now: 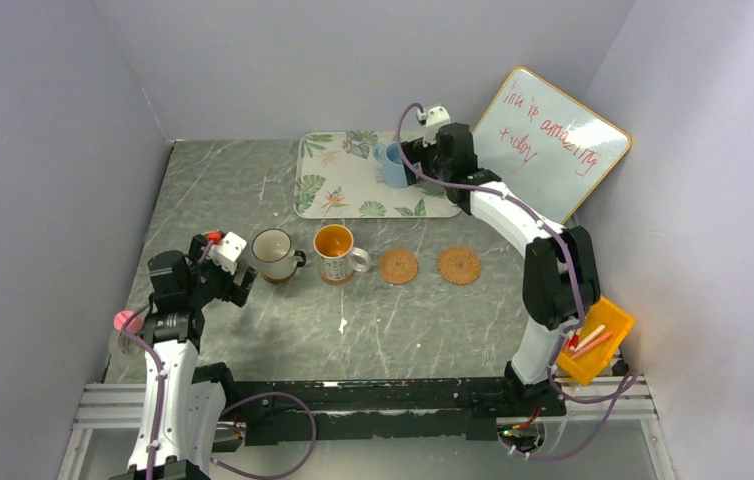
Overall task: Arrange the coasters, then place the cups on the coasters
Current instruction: Pick up the cup from the tray.
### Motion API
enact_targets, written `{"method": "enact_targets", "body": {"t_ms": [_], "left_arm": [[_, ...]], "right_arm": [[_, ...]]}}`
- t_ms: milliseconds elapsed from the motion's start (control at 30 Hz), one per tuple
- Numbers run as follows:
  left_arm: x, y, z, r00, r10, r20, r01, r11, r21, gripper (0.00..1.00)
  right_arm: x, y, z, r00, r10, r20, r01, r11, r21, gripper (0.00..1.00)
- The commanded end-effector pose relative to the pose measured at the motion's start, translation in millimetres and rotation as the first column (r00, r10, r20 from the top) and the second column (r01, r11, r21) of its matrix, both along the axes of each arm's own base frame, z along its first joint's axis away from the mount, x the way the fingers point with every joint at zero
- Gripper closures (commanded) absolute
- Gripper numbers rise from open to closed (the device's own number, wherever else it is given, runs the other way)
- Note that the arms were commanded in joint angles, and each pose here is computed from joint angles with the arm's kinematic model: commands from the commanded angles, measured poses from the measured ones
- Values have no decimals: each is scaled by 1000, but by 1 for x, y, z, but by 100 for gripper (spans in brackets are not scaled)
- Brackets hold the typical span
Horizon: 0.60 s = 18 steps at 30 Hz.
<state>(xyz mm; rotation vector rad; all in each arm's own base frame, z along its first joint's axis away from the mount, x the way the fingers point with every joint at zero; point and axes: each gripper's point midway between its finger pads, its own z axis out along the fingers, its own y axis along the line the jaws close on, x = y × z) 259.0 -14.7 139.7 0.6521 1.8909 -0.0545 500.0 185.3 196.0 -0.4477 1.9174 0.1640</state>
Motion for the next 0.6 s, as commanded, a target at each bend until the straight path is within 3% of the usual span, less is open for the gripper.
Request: {"method": "enact_targets", "body": {"t_ms": [0,300,567], "left_arm": [[1,-3,8,999,-26,34,26,1000,1,4],[1,-4,8,999,-28,34,28,1000,0,4],[1,-3,8,999,-27,36,27,1000,2,4]], "right_arm": [[26,-11,5,989,-147,-17,147,989,3,2],[51,-36,-32,919,-394,-26,392,919,-46,0],[74,-42,-44,886,-463,-1,461,884,-77,0]]}}
